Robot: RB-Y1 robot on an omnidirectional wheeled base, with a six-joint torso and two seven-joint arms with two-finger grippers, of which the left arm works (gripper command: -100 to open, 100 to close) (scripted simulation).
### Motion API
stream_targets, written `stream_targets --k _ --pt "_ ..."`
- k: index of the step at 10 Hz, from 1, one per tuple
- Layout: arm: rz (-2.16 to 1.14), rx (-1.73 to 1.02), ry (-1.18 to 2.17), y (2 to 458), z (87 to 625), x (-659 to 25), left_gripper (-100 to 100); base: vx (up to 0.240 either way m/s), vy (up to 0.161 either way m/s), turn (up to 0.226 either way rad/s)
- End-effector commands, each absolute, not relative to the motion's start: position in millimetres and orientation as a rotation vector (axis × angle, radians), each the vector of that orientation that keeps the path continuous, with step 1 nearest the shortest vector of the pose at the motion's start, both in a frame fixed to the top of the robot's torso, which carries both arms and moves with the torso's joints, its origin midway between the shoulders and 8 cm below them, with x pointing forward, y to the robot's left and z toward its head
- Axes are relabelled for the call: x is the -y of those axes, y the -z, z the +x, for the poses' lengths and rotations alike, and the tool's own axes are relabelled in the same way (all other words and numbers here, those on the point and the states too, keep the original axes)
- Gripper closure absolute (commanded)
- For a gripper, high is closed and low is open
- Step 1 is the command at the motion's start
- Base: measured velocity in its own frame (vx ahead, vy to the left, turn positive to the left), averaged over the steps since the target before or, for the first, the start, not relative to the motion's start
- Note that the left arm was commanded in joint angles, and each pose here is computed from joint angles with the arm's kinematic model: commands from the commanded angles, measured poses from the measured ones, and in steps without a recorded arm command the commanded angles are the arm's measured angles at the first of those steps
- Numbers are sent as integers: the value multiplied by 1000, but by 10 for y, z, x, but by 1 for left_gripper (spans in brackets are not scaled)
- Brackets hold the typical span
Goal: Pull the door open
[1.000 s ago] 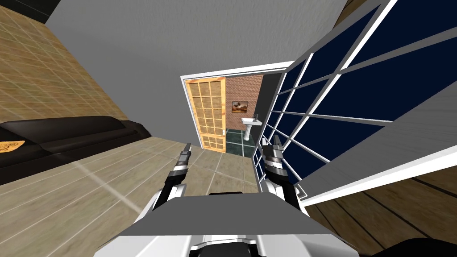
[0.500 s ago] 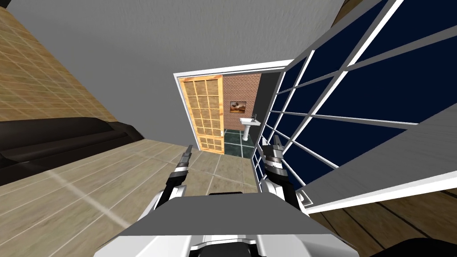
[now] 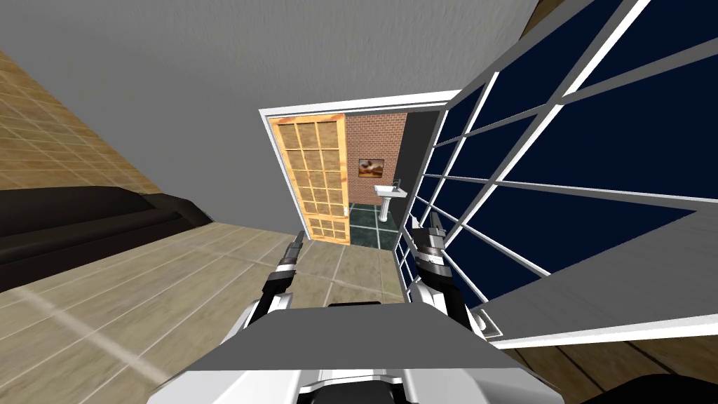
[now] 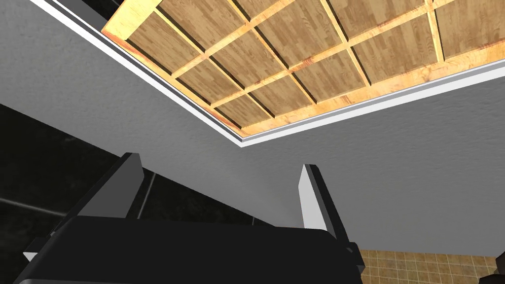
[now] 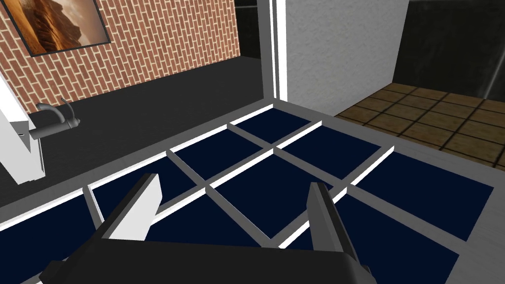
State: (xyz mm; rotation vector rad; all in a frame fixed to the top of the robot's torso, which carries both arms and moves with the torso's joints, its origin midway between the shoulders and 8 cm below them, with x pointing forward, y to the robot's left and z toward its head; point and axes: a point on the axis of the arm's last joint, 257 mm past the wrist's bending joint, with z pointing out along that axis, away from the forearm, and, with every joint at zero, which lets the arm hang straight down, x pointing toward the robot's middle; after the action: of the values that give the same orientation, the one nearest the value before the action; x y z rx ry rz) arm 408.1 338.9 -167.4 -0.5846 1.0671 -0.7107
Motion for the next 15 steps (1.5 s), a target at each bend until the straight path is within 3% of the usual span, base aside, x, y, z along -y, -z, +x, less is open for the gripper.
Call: stream_targets --k 1,15 --pt "-568 -1089 672 1771 4088 -3406 -100 103 -8 -57" --pt "-421 -1269 368 2583 4101 -3558 -100 104 -3 -72"
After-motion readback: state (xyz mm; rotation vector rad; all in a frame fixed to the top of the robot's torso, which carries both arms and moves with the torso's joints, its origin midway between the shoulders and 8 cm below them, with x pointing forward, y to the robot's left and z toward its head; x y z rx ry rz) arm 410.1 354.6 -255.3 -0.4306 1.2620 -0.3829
